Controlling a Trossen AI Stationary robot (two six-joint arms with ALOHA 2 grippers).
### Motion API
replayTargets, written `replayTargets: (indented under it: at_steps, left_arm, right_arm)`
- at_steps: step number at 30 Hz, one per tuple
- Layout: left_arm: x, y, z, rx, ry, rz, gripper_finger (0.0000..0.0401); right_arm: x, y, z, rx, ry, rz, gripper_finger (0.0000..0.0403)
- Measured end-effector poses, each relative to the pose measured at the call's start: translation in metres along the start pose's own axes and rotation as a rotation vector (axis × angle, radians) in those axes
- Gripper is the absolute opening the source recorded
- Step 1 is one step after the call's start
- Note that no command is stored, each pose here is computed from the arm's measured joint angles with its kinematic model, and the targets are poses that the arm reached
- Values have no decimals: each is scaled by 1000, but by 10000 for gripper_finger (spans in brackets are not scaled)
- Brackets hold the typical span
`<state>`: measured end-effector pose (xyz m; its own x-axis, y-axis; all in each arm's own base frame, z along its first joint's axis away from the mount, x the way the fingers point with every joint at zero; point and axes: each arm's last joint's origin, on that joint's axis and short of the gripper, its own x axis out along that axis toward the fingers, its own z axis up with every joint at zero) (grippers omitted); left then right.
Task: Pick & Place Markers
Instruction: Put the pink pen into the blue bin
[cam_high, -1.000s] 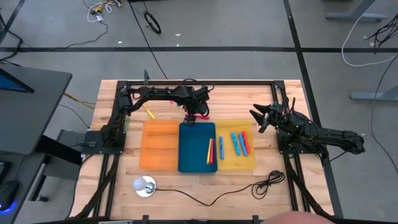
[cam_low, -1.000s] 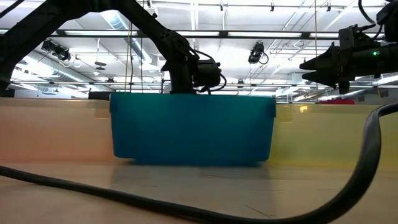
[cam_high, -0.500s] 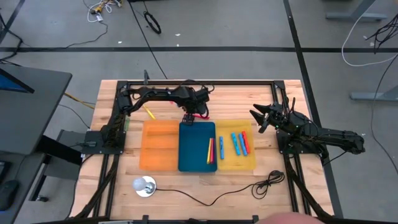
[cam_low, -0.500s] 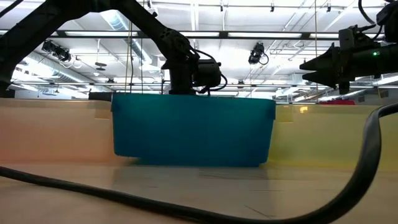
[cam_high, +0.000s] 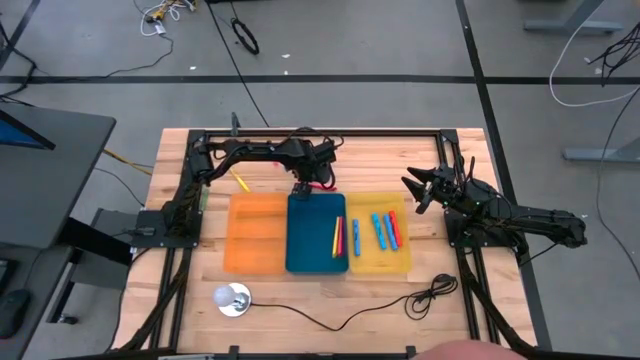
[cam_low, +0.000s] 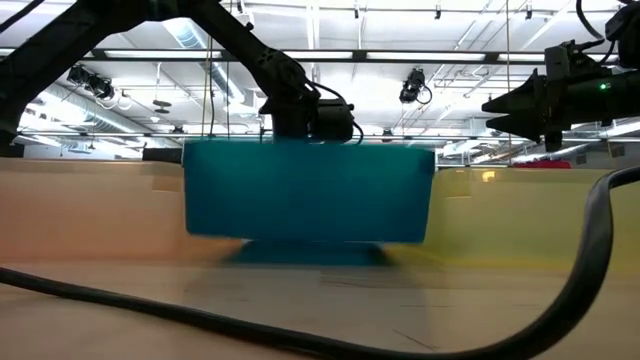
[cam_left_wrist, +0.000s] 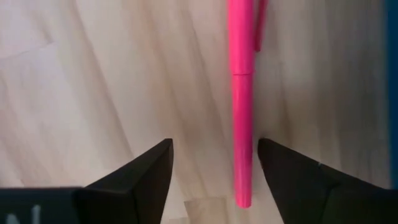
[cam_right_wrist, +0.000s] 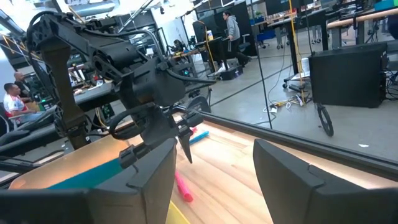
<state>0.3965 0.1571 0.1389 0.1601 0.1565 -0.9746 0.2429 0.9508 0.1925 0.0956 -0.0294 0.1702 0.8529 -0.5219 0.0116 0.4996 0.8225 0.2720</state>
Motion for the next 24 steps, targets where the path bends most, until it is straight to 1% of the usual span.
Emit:
replayTargets:
  at_steps: [1, 3, 11, 14, 17, 21, 24]
  left_arm:
    - [0, -1, -1, 16, -10, -30, 238]
    - [0, -1, -2, 17, -20, -54, 213]
    - [1, -4, -2, 20, -13, -81, 64]
    - [1, -4, -2, 19, -13, -80, 22]
    - [1, -4, -2, 21, -14, -81, 20]
    - [0, -5, -1, 30, 9, -49, 37]
    - [-2, -2, 1, 6, 19, -38, 31]
  right_arm:
    - [0, 0, 0, 0, 0, 0, 215]
    - [0, 0, 0, 0, 0, 0, 215]
    - [0, 0, 0, 0, 0, 0, 215]
    - [0, 0, 0, 0, 0, 0, 215]
    - [0, 0, 0, 0, 0, 0, 215]
    - [0, 0, 0, 0, 0, 0, 215]
    - [0, 0, 0, 0, 0, 1, 215]
